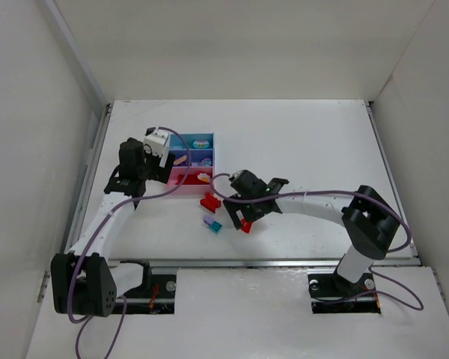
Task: Sort the legos into containers by color
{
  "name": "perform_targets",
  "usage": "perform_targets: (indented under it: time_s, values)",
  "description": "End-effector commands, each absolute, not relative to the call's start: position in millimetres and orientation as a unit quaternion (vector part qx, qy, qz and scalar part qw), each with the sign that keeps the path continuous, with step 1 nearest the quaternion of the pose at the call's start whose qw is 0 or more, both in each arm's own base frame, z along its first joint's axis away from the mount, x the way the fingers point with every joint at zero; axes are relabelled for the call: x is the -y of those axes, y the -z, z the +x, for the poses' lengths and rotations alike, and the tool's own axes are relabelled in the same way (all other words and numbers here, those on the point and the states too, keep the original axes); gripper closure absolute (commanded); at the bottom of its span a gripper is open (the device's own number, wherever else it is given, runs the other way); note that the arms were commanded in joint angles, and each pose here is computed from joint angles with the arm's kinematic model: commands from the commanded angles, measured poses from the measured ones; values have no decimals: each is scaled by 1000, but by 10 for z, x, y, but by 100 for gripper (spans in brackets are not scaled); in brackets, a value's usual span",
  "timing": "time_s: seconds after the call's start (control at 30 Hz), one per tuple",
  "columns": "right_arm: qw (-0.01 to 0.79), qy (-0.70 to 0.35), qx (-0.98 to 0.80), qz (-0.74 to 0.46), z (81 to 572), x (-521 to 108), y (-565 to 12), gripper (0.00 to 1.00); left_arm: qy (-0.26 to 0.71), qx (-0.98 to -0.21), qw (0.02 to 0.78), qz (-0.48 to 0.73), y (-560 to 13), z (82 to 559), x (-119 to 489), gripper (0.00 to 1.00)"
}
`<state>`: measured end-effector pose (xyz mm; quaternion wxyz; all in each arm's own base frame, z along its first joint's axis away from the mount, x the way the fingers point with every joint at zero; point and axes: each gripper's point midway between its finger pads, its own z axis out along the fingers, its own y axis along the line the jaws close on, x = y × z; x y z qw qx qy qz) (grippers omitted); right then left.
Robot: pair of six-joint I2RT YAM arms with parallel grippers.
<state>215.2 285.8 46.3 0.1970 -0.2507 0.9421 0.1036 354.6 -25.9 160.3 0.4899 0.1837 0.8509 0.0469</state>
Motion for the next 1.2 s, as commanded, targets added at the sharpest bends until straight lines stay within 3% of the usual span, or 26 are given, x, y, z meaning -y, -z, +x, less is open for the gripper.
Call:
perform_targets:
  time_s: [0.0,0.13,0.4,0.53,0.57,0.7,0.8,0.87,0.9,1.17]
  values:
    - [214,-103,-952,-194,2235,-2888,-470,3,-39,-836,521,165,-1771,3530,283,0]
    - [190,-76,-959,-197,2245,-2870,-304,5,-36,-831,529,166,-1831,3517,297,0]
    - [181,-75,-960,-198,2191,-2831,-217,20,-36,-829,533,166,-1862,3510,297,0]
    - [178,-80,-960,-199,2162,-2824,-221,52,-39,-828,533,170,-1863,3511,293,0]
    - [181,-82,-960,-199,2181,-2849,-247,65,-41,-829,533,166,-1863,3513,261,0]
    - [199,-85,-957,-195,2221,-2843,-410,82,-44,-826,536,169,-1883,3527,259,0]
    - [219,-77,-953,-194,2315,-2854,-574,83,-44,-828,533,170,-1853,3534,259,0]
    - [230,-65,-951,-195,2365,-2820,-651,74,-44,-826,536,169,-1872,3547,260,0]
    - [240,-64,-948,-197,2415,-2843,-706,65,-44,-828,533,170,-1841,3554,261,0]
    - [262,-66,-944,-190,2568,-2898,-966,61,-42,-827,533,176,-1829,3573,276,0]
